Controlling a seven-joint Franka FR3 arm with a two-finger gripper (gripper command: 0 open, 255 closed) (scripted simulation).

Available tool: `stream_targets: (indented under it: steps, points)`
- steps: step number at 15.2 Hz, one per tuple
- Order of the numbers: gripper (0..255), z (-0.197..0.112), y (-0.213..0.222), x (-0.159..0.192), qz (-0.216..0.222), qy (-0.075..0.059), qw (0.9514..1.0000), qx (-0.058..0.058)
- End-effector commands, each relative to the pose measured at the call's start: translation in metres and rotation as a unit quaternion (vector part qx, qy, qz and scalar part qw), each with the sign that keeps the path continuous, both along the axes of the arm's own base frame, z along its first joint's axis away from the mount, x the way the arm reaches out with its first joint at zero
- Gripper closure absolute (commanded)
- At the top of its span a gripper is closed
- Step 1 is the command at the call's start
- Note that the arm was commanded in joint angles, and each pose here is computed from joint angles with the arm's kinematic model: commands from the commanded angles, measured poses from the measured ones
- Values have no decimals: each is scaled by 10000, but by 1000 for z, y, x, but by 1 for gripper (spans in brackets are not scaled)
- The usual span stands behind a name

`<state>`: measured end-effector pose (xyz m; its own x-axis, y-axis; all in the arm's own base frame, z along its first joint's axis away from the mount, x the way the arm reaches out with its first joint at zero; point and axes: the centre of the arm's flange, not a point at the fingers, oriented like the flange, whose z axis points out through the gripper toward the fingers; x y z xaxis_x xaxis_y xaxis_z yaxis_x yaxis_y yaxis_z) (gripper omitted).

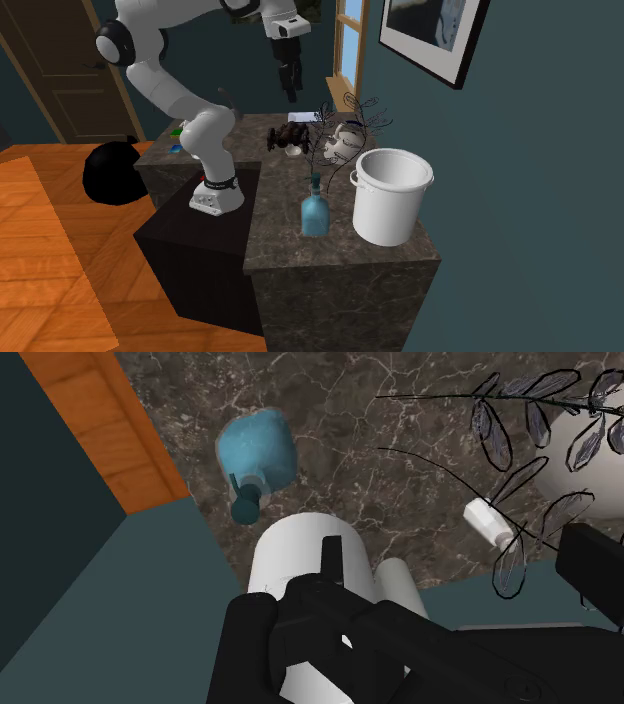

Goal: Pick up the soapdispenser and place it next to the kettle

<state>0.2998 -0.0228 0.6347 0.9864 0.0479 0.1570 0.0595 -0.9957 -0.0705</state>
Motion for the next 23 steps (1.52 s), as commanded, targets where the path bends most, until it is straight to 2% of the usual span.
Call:
stream_targets:
  steps: [1,18,23]
  points:
    - [0,0,0,0,0,0,10000,0]
    - [0,-174,-124,74,297,-10,9996,29]
    - [0,-196,-123,78,299,-10,9995,29]
